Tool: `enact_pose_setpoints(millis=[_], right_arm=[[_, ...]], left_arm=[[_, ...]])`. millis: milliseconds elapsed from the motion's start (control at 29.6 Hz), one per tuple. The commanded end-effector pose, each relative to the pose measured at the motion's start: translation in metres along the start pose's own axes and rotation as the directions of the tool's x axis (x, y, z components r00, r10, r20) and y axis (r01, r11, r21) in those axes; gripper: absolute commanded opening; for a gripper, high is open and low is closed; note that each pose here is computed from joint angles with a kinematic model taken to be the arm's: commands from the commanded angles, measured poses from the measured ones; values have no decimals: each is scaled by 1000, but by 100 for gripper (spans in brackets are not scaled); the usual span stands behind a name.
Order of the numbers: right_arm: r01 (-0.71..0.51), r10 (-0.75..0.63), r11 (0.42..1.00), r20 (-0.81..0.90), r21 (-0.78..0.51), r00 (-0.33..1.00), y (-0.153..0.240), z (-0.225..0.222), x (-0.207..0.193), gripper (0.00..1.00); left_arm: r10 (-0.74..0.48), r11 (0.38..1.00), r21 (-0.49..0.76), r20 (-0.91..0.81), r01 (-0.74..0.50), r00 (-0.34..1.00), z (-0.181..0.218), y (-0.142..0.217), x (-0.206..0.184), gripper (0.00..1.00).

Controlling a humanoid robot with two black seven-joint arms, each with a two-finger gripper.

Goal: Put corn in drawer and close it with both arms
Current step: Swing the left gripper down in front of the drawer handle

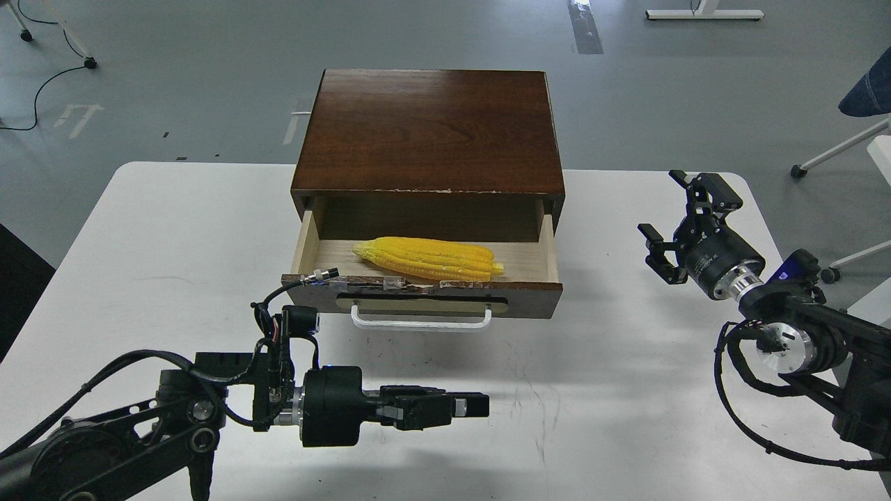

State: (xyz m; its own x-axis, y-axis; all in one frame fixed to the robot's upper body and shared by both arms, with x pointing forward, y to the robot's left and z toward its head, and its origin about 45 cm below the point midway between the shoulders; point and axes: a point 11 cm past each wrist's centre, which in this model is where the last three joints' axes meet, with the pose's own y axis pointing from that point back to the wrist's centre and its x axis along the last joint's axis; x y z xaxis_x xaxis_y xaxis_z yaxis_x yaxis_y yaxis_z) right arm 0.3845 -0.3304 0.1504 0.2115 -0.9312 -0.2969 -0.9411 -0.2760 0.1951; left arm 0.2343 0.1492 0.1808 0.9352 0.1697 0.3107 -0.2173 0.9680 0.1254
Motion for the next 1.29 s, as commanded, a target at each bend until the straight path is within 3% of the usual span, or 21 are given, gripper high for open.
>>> enact_pose_setpoints(millis=[0, 1251], right_arm=[[-1, 1, 1000, 3, -5, 1000, 1, 3, 0, 99], [-2, 2, 1000, 5, -12, 1000, 2, 7, 0, 99]], left_arm=[[79, 997, 12, -33, -78, 996, -8, 7, 16, 0], [131, 989, 77, -41, -127, 991, -27, 22, 26, 0]])
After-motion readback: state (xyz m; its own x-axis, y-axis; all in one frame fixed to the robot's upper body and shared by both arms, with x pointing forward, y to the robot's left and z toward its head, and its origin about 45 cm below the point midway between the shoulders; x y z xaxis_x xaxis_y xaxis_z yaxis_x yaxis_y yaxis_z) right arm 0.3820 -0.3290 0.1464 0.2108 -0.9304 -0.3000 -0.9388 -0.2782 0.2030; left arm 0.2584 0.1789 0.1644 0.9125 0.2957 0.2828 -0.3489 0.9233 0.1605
